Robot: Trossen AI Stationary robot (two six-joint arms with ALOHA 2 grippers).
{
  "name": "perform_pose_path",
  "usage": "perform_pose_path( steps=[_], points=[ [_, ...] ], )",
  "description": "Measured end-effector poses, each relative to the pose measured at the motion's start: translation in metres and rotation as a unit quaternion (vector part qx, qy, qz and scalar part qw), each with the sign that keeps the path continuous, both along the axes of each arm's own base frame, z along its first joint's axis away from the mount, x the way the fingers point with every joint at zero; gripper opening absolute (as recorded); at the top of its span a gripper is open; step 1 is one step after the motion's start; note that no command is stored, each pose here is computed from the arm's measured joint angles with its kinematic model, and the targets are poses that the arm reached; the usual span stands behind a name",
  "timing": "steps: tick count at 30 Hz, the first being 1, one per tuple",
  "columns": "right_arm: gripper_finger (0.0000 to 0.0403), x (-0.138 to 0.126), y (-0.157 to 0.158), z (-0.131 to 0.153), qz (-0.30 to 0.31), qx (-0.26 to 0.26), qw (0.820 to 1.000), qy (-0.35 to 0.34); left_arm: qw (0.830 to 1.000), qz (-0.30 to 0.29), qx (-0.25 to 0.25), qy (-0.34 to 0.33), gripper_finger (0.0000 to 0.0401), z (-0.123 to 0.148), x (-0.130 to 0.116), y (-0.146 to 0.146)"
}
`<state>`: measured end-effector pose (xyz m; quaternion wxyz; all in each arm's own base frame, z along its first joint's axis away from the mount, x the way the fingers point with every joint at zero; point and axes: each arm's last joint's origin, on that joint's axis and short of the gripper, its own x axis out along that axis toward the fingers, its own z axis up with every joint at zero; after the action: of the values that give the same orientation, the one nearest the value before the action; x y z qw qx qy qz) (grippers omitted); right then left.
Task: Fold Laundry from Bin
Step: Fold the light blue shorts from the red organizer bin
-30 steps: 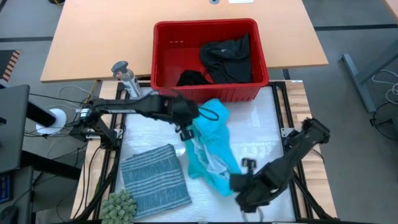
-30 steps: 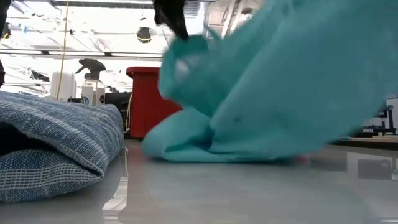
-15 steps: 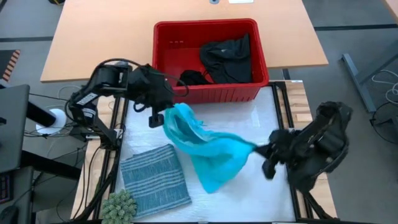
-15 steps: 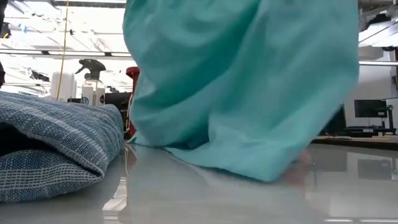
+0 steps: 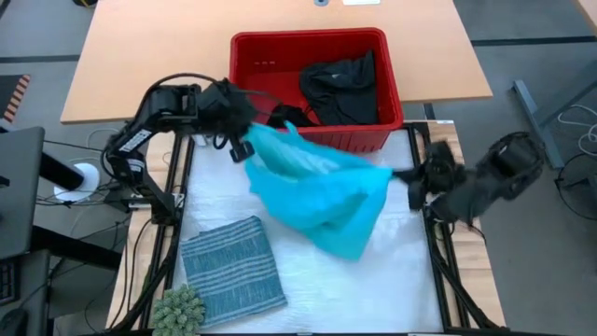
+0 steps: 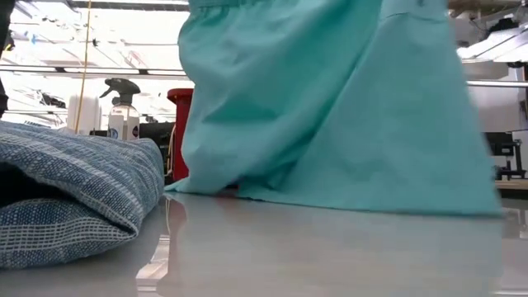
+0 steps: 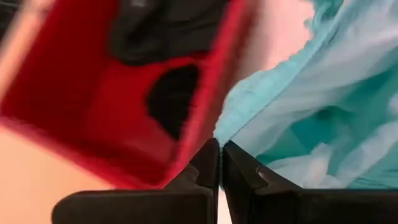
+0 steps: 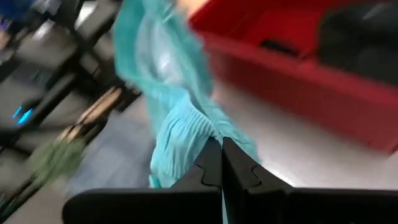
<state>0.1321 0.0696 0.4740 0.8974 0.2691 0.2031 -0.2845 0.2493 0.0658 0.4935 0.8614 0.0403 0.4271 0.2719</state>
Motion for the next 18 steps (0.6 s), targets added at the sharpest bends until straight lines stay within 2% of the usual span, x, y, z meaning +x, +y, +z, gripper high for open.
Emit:
perform_pose_path(
  steps=[4, 6, 7, 9, 11, 13, 15, 18],
  points=[
    [0.0017, -0.012, -0.029, 0.008, -0.041, -0.054, 0.998, -0.002, 0.997, 0.035, 0.066, 0.015, 0.0, 0.004, -0.003, 0.015],
    [0.0017, -0.018, -0.04, 0.01, -0.06, -0.064, 0.996, -0.001, 0.997, 0.039, 0.073, 0.012, 0.0, 0.006, -0.004, 0.021],
    [0.0017, -0.021, -0.045, 0.011, -0.065, -0.07, 0.995, 0.003, 0.998, 0.027, 0.06, 0.006, 0.0, 0.007, -0.005, 0.022],
    [0.0017, -0.026, -0.051, 0.012, -0.061, -0.075, 0.995, 0.016, 1.0, -0.017, 0.001, -0.012, 0.0, 0.006, -0.007, 0.024],
    [0.0017, -0.03, -0.055, 0.012, -0.045, -0.068, 0.996, 0.028, 0.993, -0.076, -0.083, -0.028, 0.0, 0.003, -0.009, 0.024],
    [0.0017, -0.032, -0.056, 0.012, -0.03, -0.053, 0.997, 0.036, 0.979, -0.128, -0.156, -0.04, 0.0, 0.001, -0.01, 0.022],
    [0.0017, -0.031, -0.055, 0.011, -0.008, -0.036, 0.998, 0.045, 0.962, -0.162, -0.208, -0.064, 0.0, 0.003, -0.01, 0.017],
    [0.0017, -0.022, -0.046, 0.005, 0.055, -0.002, 0.996, 0.077, 0.944, -0.187, -0.259, -0.082, 0.0, 0.006, -0.011, 0.006]
  ],
)
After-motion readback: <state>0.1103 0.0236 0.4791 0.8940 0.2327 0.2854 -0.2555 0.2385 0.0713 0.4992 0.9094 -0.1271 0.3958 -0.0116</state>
